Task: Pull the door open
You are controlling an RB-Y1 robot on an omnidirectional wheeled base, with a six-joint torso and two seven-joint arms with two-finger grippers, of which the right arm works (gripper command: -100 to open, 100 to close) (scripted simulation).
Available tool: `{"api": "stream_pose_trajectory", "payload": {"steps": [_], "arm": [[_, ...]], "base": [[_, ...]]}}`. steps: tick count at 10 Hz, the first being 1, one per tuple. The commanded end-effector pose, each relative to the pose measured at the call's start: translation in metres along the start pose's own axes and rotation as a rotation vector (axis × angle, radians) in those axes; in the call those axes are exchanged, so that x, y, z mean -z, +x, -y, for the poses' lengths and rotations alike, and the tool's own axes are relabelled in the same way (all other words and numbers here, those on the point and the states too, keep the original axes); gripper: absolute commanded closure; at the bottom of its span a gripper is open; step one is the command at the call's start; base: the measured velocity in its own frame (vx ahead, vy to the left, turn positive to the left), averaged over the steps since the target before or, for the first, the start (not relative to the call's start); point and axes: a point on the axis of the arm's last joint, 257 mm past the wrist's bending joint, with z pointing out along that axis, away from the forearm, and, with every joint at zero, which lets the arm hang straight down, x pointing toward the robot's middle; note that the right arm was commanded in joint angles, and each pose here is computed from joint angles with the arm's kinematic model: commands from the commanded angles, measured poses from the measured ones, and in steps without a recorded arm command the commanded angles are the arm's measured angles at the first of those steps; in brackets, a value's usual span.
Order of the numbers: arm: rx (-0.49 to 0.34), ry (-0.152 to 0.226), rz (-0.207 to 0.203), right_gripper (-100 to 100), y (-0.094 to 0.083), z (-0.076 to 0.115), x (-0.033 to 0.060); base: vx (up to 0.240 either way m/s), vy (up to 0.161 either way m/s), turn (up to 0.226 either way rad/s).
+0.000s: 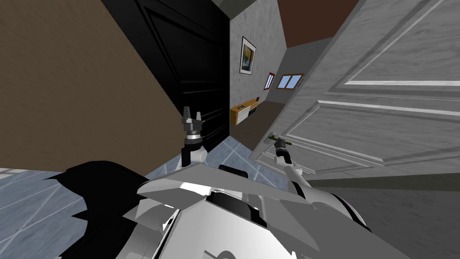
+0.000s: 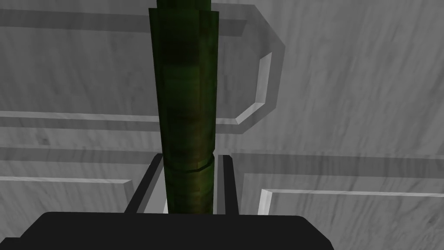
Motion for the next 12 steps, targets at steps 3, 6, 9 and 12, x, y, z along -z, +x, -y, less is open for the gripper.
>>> {"api": "stream_pose_trajectory", "payload": {"steps": [3,6,9,12], "arm": [[-0.002,0.003,-0.051,100,0.015,0.002,0.0018],[0.0,0.003,-0.063,100,0.019,0.002,0.0015],[-0.001,0.007,-0.106,100,0.032,0.004,0.0039],[-0.001,0.004,-0.146,100,0.043,0.002,0.0048]], "base": [[-0.249,-0.094,0.117],[-0.209,-0.064,0.083],[-0.199,-0.067,0.092],[-0.202,-0.092,0.09]]}}
